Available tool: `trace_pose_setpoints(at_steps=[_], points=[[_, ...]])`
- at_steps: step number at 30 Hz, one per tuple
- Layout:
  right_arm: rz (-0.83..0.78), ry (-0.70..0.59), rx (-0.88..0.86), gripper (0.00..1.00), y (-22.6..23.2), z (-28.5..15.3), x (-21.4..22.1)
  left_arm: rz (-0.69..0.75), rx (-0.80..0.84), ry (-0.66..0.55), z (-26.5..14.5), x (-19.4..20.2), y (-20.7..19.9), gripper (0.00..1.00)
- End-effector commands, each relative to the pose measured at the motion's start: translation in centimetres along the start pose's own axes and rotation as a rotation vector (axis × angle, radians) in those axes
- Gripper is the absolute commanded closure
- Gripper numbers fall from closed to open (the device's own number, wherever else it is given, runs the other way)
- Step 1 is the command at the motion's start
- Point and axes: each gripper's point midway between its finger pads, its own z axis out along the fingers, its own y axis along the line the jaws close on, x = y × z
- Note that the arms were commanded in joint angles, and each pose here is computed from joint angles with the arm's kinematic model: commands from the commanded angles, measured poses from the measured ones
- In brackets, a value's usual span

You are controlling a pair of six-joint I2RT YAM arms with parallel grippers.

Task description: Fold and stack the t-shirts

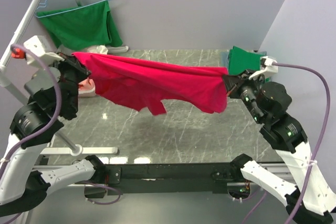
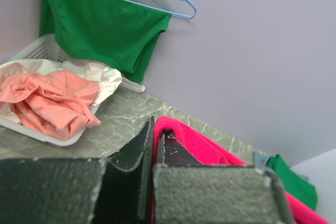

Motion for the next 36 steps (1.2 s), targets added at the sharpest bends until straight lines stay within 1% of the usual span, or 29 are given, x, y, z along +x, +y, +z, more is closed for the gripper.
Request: trace_pose_setpoints(at_steps=[1,4,5,6,7,8,9,10,11,12,13,14,16,17,18,19,20,21,22,23,24,26,27,31,32,33,34,35,36], points=[[-0.013,0.022,0.085,1.00,-2.0,0.9,1.6,0.064,-0.009,-0.018,1.3,0.0,-1.3,0.99],[-0.016,0.098,0.151,1.00,-3.1,3.9,5.1,0.142,-0.071,0.015,3.9,4.4,-2.4,0.99],[0.001,0.116,0.166,1.00,-3.3,4.8,6.0,0.187,-0.095,0.040,5.1,6.9,-2.8,0.99],[0.000,0.159,0.198,1.00,-4.0,6.5,8.3,0.219,-0.129,0.048,6.1,9.3,-2.6,0.99],[0.011,0.181,0.211,1.00,-4.3,7.5,9.6,0.228,-0.151,0.060,6.9,11.3,-2.6,0.99],[0.035,0.201,0.224,1.00,-4.6,8.4,10.8,0.273,-0.188,0.089,8.3,14.4,-2.4,0.99],[0.042,0.241,0.257,1.00,-5.5,10.1,13.1,0.297,-0.208,0.124,9.1,17.0,-1.9,0.99],[0.052,0.262,0.274,1.00,-5.9,10.9,14.3,0.259,-0.203,0.164,9.9,19.2,-2.1,0.99],[0.065,0.279,0.285,1.00,-6.2,11.7,15.4,0.307,-0.253,0.205,11.5,22.7,-0.7,0.99],[0.067,0.315,0.325,1.00,-7.3,13.3,17.2,0.291,-0.289,0.212,12.4,24.3,-0.1,0.99],[0.069,0.332,0.342,1.00,-7.8,14.1,18.1,0.310,-0.345,0.225,13.3,25.7,1.4,0.99],[0.075,0.348,0.359,1.00,-8.3,14.8,18.9,0.350,-0.398,0.257,14.6,28.3,2.3,0.99],[0.071,0.365,0.403,1.00,-9.9,16.9,20.3,0.343,-0.502,0.244,16.2,29.5,4.4,0.99],[0.071,0.363,0.400,1.00,-10.1,17.9,20.1,0.370,-0.529,0.250,17.2,31.0,4.9,0.99],[0.068,0.396,0.427,1.00,-11.0,18.9,21.6,0.380,-0.549,0.237,17.8,31.3,5.3,0.99],[0.075,0.401,0.449,1.00,-12.0,19.6,21.6,0.384,-0.583,0.206,18.5,31.0,5.9,0.99],[0.082,0.398,0.439,1.00,-11.8,20.6,21.2,0.395,-0.599,0.200,19.3,31.5,6.0,0.99],[0.081,0.425,0.454,1.00,-12.6,21.4,22.3,0.376,-0.621,0.180,19.7,31.3,6.2,0.99],[0.086,0.429,0.459,1.00,-13.0,22.0,22.3,0.381,-0.640,0.162,20.1,31.0,6.4,0.99],[0.091,0.422,0.451,1.00,-13.0,22.7,21.8,0.392,-0.658,0.141,20.6,30.7,6.5,0.99],[0.093,0.432,0.454,1.00,-13.4,23.4,22.4,0.380,-0.672,0.118,20.8,30.5,6.5,0.99],[0.101,0.427,0.432,1.00,-13.3,24.6,22.0,0.388,-0.674,0.107,21.5,30.4,6.5,0.99],[0.106,0.459,0.420,1.00,-13.5,25.3,23.1,0.386,-0.668,0.106,21.9,30.5,6.4,0.99],[0.103,0.507,0.401,1.00,-13.8,27.5,24.1,0.410,-0.689,0.114,22.9,31.8,7.2,0.98],[0.102,0.512,0.393,0.98,-13.8,28.3,24.2,0.406,-0.692,0.113,23.3,31.7,7.1,0.97],[0.098,0.520,0.380,0.93,-13.7,28.6,24.3,0.406,-0.699,0.112,23.5,31.8,7.3,0.89],[0.094,0.524,0.377,0.82,-13.7,28.8,24.3,0.423,-0.715,0.123,23.7,32.3,7.9,0.83],[0.090,0.520,0.376,0.77,-13.7,29.1,24.0,0.415,-0.717,0.123,24.1,32.2,7.9,0.79],[0.088,0.514,0.377,0.71,-13.9,29.3,23.7,0.413,-0.715,0.135,24.3,32.5,8.0,0.68]])
